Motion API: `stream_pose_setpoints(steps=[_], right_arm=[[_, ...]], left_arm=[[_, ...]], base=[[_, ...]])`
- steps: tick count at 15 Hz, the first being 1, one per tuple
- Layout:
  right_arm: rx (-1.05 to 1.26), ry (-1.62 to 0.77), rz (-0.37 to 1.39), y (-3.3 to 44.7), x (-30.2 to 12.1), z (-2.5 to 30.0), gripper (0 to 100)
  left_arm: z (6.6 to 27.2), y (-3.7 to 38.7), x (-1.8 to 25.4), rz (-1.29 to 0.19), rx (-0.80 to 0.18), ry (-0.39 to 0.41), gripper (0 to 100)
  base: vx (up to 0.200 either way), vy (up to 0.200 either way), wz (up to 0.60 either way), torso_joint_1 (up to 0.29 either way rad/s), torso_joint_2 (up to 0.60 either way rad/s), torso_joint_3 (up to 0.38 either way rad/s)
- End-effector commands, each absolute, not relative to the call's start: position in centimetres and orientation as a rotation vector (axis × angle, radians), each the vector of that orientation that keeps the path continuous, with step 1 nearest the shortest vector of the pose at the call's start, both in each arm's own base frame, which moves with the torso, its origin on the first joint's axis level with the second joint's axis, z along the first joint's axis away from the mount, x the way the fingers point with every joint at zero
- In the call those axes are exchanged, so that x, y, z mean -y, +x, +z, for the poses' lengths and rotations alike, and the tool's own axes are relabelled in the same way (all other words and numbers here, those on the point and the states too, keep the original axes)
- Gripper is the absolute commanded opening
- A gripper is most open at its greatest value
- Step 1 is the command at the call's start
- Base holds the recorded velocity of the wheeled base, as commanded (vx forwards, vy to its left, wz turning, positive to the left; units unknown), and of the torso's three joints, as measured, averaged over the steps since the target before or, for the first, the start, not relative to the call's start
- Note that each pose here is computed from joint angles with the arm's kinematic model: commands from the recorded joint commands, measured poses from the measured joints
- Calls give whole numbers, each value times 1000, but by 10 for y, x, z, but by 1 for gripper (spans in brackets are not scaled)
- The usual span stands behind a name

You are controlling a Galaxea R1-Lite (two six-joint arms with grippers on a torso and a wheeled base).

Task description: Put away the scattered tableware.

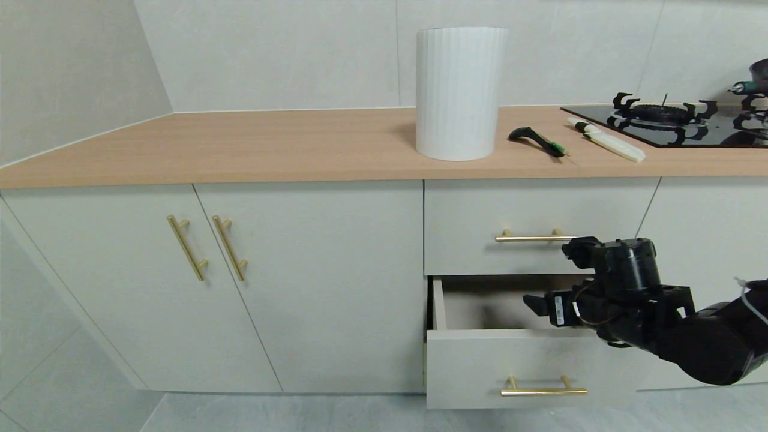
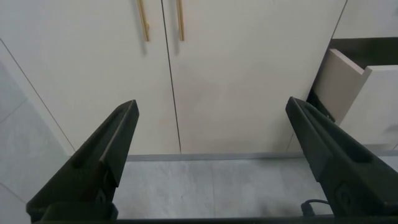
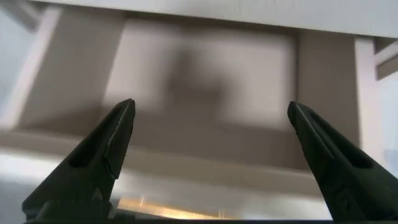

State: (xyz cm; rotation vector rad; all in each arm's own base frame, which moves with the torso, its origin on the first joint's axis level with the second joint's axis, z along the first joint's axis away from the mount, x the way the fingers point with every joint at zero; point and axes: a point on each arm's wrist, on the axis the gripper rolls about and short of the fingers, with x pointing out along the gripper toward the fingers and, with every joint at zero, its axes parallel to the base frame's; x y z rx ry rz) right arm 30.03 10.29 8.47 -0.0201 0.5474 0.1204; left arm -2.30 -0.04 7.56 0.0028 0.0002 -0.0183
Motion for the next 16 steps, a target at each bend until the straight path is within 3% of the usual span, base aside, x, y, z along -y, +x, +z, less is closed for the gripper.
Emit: stream_pose_setpoints(steps=[1, 16], right_arm=[[-619, -40, 114, 302, -104, 61, 100], [-764, -74, 167, 275, -98, 79, 100]], left_arm=[[76, -23, 0, -18, -2, 3, 100], [76, -23, 0, -18, -2, 3, 100]], base=[[0, 0, 0, 0, 0, 0], [0, 0, 0, 0, 0, 0]])
